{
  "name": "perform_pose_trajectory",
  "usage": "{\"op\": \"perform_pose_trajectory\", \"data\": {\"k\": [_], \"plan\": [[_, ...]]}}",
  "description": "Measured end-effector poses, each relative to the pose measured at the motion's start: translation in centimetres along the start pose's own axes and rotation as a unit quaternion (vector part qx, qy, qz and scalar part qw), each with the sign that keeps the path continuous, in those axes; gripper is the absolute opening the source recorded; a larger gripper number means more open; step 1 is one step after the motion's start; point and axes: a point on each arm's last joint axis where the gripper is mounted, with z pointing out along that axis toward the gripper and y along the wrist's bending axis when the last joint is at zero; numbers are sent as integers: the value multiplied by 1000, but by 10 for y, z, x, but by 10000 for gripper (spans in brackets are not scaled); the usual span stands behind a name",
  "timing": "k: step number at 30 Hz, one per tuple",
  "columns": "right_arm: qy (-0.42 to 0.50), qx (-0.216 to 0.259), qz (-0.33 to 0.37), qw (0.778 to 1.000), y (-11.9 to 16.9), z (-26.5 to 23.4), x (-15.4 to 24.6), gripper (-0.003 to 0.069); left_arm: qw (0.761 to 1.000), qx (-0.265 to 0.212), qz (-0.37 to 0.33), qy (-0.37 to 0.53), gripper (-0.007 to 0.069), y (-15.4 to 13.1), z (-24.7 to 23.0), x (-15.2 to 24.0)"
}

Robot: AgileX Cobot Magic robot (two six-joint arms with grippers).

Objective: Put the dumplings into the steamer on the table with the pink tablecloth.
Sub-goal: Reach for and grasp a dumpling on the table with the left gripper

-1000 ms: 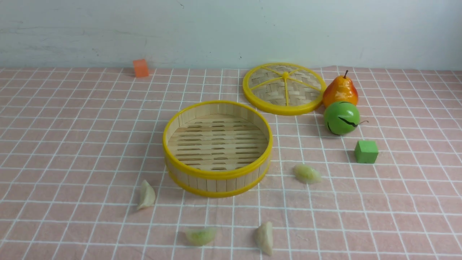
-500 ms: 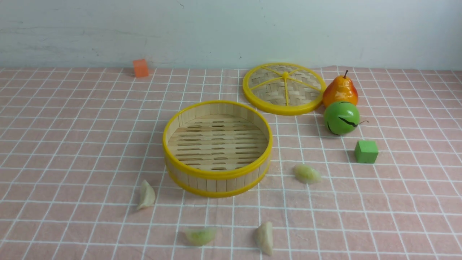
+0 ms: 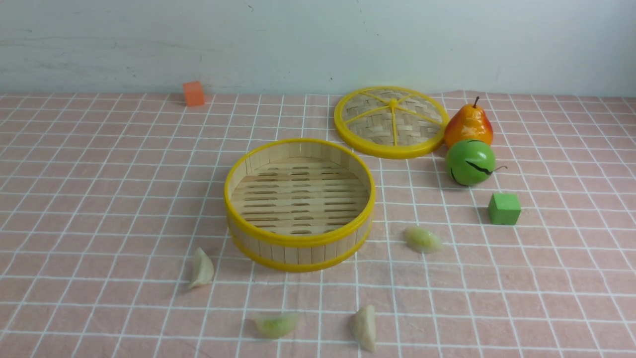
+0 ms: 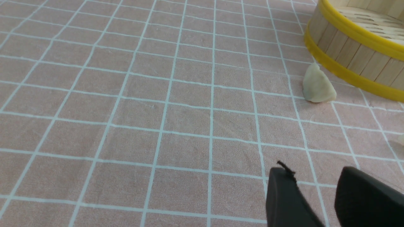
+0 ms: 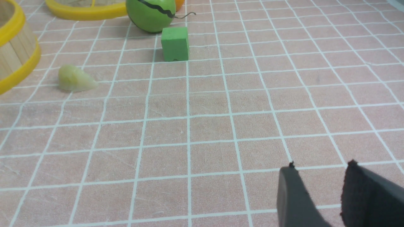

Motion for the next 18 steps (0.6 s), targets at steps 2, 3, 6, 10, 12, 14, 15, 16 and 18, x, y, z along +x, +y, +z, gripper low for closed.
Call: {"op": "perform_pose_trajectory", "data": {"k": [2,3,6,10,12,14,15,16,18], "plan": [[0,0,0,1000,0,0,0,240,1000,0,0,0,238,0,0,0],[0,0,0,1000,0,0,0,240,1000,0,0,0,238,0,0,0],[0,0,1,1000,0,0,0,240,1000,0,0,0,238,0,0,0],[0,-2,5,1000,0,0,0,240,1000,0,0,0,238,0,0,0],[1,-4,9,1000,1,0,0,240,1000,0,0,0,238,0,0,0],[1,-4,10,1000,1,0,0,240,1000,0,0,-1,238,0,0,0],[1,-4,10,1000,1,0,0,240,1000,0,0,-2,238,0,0,0],[1,-6,14,1000,1,0,0,240,1000,4,-10,-6,238,-1,0,-1],[2,-11,33,999,2,0,0,240,998,17,-60,-11,238,-3,0,-2]]}}
